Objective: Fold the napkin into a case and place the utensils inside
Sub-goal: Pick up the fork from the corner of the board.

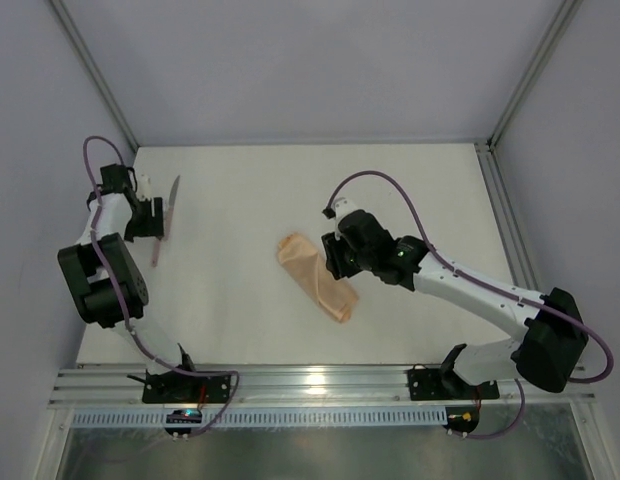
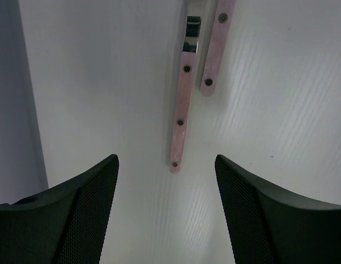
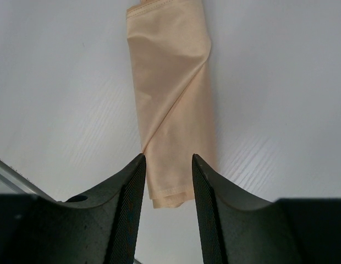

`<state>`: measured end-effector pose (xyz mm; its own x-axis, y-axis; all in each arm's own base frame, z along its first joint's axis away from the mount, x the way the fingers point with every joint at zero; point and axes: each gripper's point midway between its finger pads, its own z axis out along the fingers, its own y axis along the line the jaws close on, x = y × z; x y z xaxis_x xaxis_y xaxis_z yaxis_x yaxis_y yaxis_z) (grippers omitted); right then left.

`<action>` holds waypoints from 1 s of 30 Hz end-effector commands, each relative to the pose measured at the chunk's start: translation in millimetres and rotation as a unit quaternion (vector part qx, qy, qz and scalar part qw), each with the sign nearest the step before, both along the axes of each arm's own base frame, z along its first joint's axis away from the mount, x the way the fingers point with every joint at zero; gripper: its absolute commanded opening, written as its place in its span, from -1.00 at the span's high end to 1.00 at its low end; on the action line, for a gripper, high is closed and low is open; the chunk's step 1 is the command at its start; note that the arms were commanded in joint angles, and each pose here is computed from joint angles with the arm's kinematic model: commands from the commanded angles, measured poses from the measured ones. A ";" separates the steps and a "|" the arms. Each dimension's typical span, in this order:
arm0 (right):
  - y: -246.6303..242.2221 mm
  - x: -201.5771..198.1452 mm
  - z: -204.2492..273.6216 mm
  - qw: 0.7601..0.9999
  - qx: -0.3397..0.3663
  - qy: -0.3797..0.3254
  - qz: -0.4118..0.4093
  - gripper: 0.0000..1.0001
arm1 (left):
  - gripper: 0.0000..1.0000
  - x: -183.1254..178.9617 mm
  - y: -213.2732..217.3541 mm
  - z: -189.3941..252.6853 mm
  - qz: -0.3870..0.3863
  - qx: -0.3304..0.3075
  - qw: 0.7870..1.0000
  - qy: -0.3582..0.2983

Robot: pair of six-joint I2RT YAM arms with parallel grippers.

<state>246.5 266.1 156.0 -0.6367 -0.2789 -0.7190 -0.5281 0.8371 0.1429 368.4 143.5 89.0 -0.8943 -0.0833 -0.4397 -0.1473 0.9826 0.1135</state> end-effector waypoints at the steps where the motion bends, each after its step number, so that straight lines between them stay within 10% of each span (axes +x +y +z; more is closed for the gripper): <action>1: 12.3 4.7 13.0 1.000 0.014 -0.006 0.011 0.12 | -0.45 18.1 15.9 -7.9 0.004 0.009 1.000 -0.020; 17: 8.2 7.1 8.7 1.000 -0.007 0.011 -0.011 0.13 | 0.01 0.5 -2.6 -87.2 -0.006 -0.090 0.995 0.052; 22: 8.1 7.1 11.1 1.000 -0.005 0.007 -0.010 0.14 | 0.76 -9.2 2.0 -105.7 -0.008 -0.080 0.994 0.079; 30: 30.3 6.6 54.7 0.997 0.071 -0.021 0.023 0.11 | 1.00 4.3 11.8 -37.9 -0.030 -0.040 0.998 -0.029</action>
<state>246.4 273.9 153.7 -0.6720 -0.2948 -0.6793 -0.5259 0.8358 0.1575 367.7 155.0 19.5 -0.9121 -0.1106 -0.3948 -0.1282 0.9916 0.0183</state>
